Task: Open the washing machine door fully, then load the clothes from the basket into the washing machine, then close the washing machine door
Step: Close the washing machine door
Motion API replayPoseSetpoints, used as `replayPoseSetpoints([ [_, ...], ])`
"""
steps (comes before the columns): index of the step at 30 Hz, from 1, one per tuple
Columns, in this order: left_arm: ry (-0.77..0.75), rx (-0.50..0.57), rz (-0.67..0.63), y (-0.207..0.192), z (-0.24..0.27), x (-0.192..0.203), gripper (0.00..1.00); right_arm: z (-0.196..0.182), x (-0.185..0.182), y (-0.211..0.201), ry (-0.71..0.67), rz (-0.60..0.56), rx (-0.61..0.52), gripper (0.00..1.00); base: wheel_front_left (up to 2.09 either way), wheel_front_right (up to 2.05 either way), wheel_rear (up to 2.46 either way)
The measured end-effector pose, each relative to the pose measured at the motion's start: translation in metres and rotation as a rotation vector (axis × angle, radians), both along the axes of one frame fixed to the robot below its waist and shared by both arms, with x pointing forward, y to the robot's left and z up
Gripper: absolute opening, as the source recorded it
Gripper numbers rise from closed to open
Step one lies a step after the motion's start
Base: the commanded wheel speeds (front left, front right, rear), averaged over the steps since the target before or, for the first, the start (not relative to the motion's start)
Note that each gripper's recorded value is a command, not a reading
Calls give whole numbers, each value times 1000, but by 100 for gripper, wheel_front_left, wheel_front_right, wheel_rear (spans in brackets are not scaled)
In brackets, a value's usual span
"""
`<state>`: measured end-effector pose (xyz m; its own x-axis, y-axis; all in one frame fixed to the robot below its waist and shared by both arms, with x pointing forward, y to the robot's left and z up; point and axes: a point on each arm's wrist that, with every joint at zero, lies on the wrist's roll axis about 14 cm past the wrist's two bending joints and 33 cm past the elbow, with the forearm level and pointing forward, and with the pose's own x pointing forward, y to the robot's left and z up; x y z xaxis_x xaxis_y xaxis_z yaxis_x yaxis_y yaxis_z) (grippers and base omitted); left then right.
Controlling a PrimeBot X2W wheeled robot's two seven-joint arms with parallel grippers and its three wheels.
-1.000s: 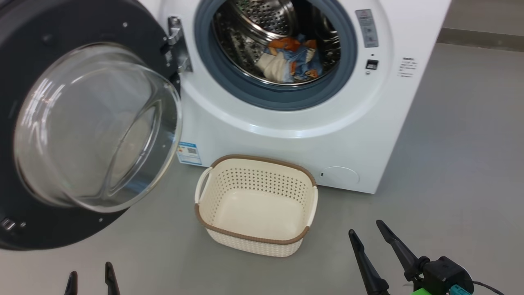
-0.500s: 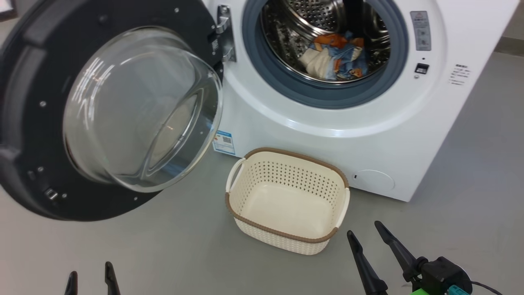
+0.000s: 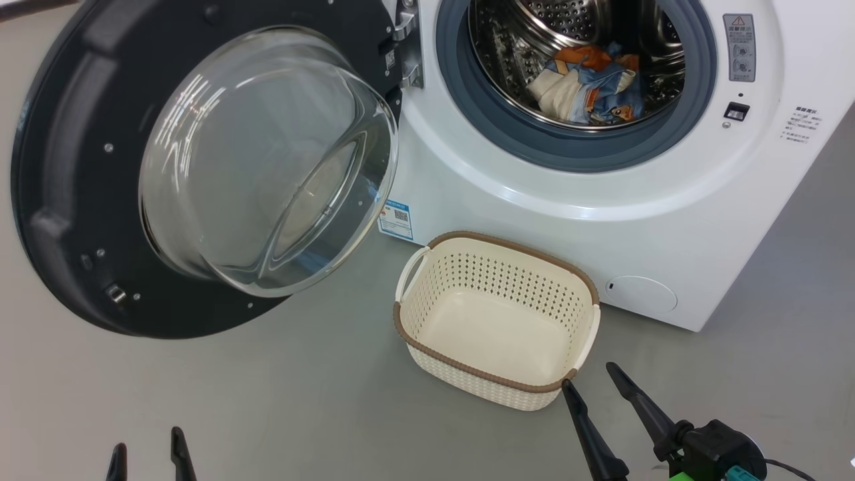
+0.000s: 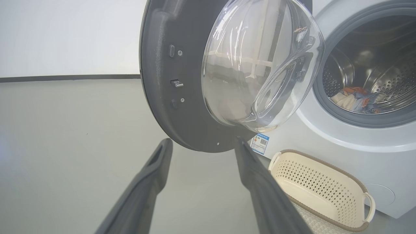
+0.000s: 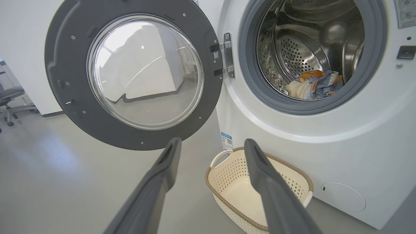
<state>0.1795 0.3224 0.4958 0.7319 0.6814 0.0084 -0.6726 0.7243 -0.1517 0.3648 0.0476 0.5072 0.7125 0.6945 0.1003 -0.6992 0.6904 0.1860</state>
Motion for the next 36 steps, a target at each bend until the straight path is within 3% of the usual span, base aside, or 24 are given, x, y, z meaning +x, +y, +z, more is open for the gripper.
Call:
replayPoseSetpoints([
  [15, 22, -4, 6, 1, -4, 0, 100, -2, 8, 1, -6, 11, -10, 100, 0, 0, 0],
  [16, 19, -3, 6, 1, -4, 0, 55, -1, 8, 1, -7, 10, -11, 100, 0, 0, 0],
  [17, 15, -3, 4, 2, -3, 0, 0, -1, 8, 1, -9, 10, -12, 100, 0, 0, 0],
  [26, -149, -73, 117, 45, 18, -20, 0, 0, 10, -4, -11, -7, -11, 100, 0, 0, 0],
  [31, -455, -206, 258, 108, 44, -36, 0, -2, 15, -13, -6, -35, -14, 100, 0, 0, 0],
  [36, -679, -349, 275, 167, 73, -32, 0, -2, 18, -22, -11, -60, -26, 100, 0, 0, 0],
])
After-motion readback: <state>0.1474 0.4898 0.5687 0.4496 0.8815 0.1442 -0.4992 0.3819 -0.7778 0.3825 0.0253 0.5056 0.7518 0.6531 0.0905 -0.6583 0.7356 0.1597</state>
